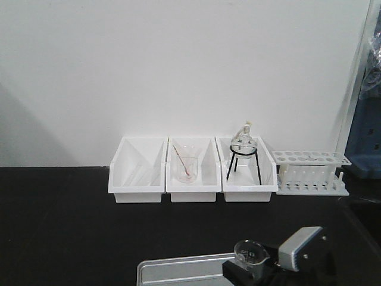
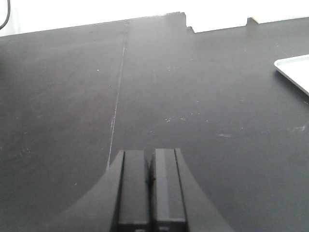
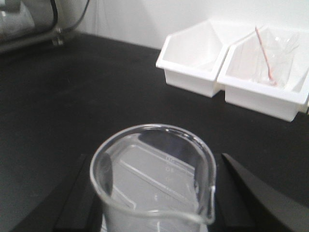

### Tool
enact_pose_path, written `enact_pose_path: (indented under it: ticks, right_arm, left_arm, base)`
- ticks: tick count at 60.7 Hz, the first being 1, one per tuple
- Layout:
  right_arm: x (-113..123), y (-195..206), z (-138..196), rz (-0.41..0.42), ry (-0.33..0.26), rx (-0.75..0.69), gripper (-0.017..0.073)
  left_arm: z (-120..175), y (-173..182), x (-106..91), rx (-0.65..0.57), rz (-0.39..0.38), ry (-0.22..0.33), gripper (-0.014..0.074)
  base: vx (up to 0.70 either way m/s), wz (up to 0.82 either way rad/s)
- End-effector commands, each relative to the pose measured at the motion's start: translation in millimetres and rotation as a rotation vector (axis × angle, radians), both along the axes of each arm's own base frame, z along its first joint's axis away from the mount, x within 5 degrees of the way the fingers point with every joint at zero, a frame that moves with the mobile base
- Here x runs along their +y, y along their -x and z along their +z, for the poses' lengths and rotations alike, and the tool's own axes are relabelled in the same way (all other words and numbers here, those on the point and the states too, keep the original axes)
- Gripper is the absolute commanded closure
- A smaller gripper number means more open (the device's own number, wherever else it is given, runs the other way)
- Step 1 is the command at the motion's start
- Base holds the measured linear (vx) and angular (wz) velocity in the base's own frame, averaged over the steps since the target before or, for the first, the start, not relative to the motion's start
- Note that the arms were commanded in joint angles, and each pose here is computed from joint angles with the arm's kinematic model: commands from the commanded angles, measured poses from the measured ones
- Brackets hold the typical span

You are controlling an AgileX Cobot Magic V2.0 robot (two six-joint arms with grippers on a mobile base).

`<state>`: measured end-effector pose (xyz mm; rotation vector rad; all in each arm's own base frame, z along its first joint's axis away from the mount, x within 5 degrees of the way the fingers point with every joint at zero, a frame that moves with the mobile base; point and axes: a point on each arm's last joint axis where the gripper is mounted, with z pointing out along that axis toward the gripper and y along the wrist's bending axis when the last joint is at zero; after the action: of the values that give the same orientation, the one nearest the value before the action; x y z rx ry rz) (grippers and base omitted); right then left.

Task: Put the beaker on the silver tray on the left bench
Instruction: 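Lower the beaker onto the silver tray and open the right gripper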

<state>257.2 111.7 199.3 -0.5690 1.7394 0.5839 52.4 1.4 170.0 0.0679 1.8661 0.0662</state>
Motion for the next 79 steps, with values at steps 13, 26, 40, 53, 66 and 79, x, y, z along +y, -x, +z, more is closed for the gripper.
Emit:
enact_pose_path:
  ticks: [13,26,40,53,66,79]
  right_arm:
    - [22.8,-68.0,-16.8,0.041,-0.078,-0.093,0.0571]
    - [38.2,-96.7,-56.4,0.139,-0.041,-0.07,0.057]
    - [43.7,-104.2,-81.4,0.201,0.023,-0.068,0.0558]
    - [42.8,-104.7,-83.3,0.199,0.064,-0.077,0.048]
    - [43.1,-104.3,-83.3,0.203,0.058,-0.07,0.0272]
    - [43.2,-104.5,-82.6,0.198,0.044,-0.066,-0.0003]
  left_arm:
    - [0.3,-1.8,-0.8,-0.063,-0.01,0.005,0.0592]
    - [0.3,-1.8,-0.8,-0.063,-0.01,0.005,0.0592]
    - [0.3,-1.8,-0.8,-0.063,-0.01,0.005,0.0592]
    - [0.3,-1.8,-0.8,-0.063,-0.01,0.005,0.0592]
    - [0.3,-1.8,-0.8,-0.063,-0.01,0.005,0.0592]
    - [0.3,-1.8,-0.8,-0.063,-0.01,0.005,0.0592]
  base:
    - [0.0,0.0]
    - [0.0,0.0]
    - [0.0,0.0]
    - [0.0,0.0]
    - [0.0,0.0]
    - [0.0,0.0]
